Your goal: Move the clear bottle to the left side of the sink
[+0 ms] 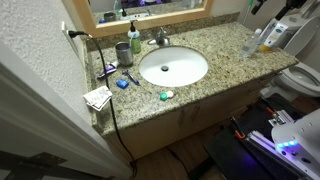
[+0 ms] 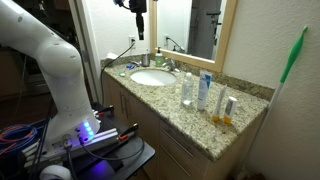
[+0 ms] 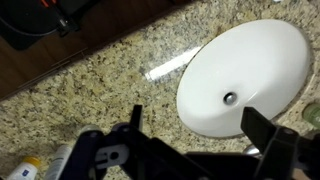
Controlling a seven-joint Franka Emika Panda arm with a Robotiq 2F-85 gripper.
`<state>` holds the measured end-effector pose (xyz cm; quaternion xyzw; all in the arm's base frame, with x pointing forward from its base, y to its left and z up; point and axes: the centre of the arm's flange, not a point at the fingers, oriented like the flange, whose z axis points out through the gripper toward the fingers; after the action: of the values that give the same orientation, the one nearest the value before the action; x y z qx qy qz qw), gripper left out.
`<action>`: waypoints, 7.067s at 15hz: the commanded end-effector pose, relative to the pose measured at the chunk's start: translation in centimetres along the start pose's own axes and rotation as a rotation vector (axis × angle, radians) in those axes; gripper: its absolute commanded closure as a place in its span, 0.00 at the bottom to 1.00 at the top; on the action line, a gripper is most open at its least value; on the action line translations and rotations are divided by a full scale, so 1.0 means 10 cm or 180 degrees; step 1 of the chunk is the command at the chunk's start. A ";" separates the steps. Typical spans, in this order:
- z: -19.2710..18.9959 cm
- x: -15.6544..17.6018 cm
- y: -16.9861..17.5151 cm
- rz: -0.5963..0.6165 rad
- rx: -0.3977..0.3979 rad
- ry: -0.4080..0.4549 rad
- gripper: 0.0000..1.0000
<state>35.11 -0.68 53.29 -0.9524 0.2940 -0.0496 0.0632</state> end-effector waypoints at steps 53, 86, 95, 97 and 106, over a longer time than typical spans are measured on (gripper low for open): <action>1.82 1.91 1.76 0.3510 -0.0179 0.0523 0.54; -0.38 0.50 -0.90 0.1032 0.0139 -0.0308 0.93; -0.06 -0.13 -1.63 0.0507 0.0135 -0.0606 0.93; 0.08 -0.29 -1.98 0.0264 0.0029 -0.0632 0.93; 0.48 -1.27 -3.27 -0.0597 -0.0076 -0.0174 0.70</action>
<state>43.45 33.77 52.73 -0.9775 0.2019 -0.0263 0.0556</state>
